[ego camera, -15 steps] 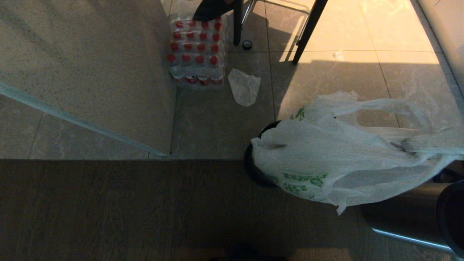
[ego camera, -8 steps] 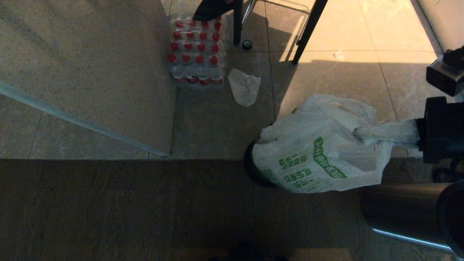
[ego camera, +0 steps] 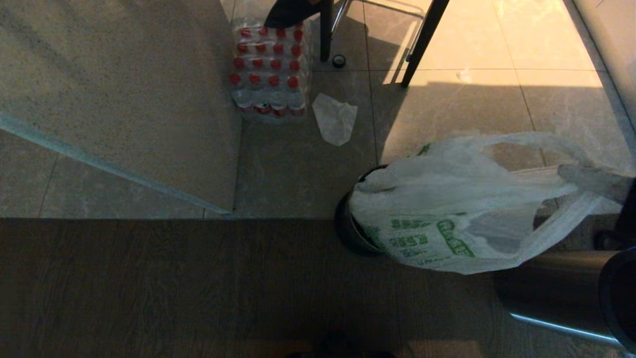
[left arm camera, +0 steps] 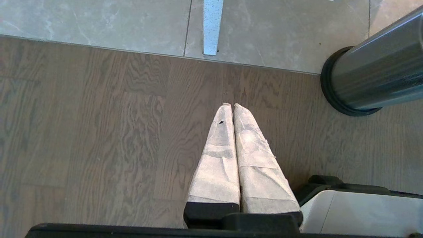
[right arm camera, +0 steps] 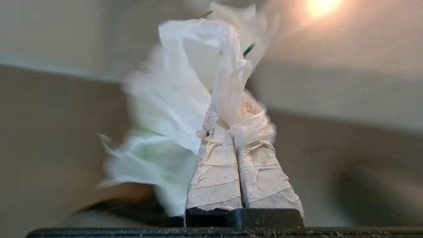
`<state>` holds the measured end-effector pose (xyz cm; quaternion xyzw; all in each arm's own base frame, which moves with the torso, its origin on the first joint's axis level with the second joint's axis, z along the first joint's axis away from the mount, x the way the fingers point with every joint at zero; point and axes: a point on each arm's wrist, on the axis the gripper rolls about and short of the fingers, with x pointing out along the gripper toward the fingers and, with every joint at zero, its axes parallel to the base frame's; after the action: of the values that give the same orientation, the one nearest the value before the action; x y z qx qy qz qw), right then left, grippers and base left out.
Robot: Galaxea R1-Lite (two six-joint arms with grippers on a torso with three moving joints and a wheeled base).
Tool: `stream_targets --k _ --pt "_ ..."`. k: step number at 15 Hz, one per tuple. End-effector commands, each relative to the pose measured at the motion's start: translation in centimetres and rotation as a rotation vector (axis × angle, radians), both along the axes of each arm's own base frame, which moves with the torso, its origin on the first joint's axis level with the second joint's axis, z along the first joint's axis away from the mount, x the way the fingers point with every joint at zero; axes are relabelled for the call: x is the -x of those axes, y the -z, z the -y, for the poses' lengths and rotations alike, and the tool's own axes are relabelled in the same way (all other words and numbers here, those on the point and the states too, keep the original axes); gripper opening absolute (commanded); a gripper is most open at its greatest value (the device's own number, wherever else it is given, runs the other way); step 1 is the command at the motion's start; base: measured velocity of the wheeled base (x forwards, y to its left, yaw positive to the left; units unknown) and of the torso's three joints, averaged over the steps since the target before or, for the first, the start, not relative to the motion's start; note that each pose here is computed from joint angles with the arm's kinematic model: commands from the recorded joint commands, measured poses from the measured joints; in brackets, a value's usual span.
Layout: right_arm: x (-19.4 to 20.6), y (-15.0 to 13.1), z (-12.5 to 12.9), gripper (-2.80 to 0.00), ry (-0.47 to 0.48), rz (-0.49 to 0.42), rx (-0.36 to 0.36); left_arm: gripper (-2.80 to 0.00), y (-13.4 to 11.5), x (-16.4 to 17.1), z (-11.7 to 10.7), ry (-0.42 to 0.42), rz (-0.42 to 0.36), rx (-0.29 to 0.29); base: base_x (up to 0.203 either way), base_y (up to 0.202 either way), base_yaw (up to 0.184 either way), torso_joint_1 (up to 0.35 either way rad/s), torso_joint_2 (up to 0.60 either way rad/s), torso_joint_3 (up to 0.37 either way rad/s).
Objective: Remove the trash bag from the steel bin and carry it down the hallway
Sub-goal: Pick up the trash bag, then put the trash bag at the door
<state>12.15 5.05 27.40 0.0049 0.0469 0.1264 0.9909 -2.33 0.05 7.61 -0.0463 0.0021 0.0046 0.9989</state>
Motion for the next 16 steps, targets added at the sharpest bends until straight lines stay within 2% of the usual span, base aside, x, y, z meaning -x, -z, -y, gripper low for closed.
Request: stream_targets --k 1,4,7,9,11,16 --pt "2.9 0.0 1.4 -2.80 0.163 0.168 0.079 -2.80 0.0 0.0 0.0 0.000 0.000 0.001 0.000 0.000 0.000 0.000 0.00 0.000" --pt "5.0 0.6 2.3 -2.80 0.196 0.249 0.175 -2.80 0.0 0.0 0.0 0.000 0.000 0.001 0.000 0.000 0.000 0.000 0.00 0.000" --pt "6.2 0.1 2.9 -2.80 0.205 0.301 0.223 -2.80 0.0 0.0 0.0 0.000 0.000 0.001 0.000 0.000 0.000 0.000 0.00 0.000" --pt "6.5 -0.6 3.1 -2.80 0.205 0.331 0.231 -2.80 0.0 0.0 0.0 0.000 0.000 0.001 0.000 0.000 0.000 0.000 0.00 0.000" --pt "7.3 -2.1 3.5 -2.80 0.217 0.382 0.204 -2.80 0.0 0.0 0.0 0.000 0.000 0.001 0.000 0.000 0.000 0.000 0.00 0.000" --pt "10.6 -3.2 5.3 -2.80 0.225 0.396 0.191 -2.80 0.0 0.0 0.0 0.000 0.000 0.001 0.000 0.000 0.000 0.000 0.00 0.000"
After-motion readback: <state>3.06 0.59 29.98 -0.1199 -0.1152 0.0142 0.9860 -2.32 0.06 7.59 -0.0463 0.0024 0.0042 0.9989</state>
